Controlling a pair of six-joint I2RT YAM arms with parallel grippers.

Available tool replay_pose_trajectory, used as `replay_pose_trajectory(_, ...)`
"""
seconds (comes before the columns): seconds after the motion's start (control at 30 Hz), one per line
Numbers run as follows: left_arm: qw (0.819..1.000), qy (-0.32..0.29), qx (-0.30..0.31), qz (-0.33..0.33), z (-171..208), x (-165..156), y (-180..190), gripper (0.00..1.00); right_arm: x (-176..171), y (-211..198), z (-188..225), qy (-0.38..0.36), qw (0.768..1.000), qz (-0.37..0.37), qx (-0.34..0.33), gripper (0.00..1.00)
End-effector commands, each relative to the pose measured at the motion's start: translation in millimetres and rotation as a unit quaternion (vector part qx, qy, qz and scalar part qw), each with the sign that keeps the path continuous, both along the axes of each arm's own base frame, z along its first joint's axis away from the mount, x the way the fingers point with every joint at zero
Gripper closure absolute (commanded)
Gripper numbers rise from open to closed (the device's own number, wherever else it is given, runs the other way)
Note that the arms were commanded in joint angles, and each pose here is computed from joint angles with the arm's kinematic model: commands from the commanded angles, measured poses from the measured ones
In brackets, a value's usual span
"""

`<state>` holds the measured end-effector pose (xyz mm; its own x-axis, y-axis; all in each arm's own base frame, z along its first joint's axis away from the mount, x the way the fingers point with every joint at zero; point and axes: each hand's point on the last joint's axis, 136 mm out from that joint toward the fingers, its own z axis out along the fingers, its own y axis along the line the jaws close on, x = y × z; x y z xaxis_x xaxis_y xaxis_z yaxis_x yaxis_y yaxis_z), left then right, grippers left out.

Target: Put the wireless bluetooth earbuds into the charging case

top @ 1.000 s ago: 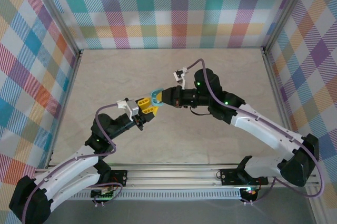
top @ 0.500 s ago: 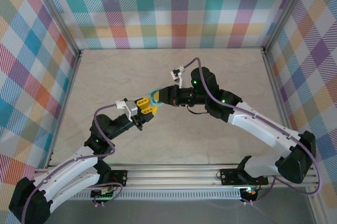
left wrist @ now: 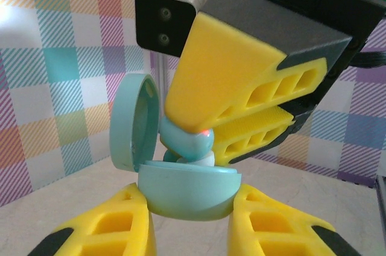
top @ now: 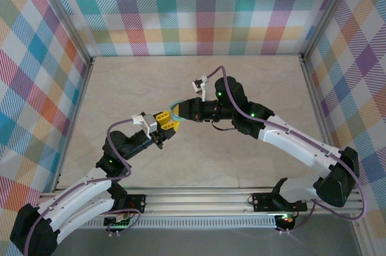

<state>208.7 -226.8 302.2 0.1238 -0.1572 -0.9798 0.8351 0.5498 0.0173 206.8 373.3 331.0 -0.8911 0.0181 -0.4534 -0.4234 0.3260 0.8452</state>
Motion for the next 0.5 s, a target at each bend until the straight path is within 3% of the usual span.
replay_pose_trajectory(0.0, 1.0, -0.014, -0.015, -0.009, 9.9, -8.2, 0.3, 1.0, -2.3, 1.1, 8.8, -0.018, 1.0, 0.004, -0.003, 0.75)
replay_pose_trajectory(0.47, 1.0, -0.014, -0.016, -0.005, 10.2, -9.7, 2.9, 1.0, 1.7, -5.4, 11.4, -0.047, 0.997, -0.018, -0.05, 0.62)
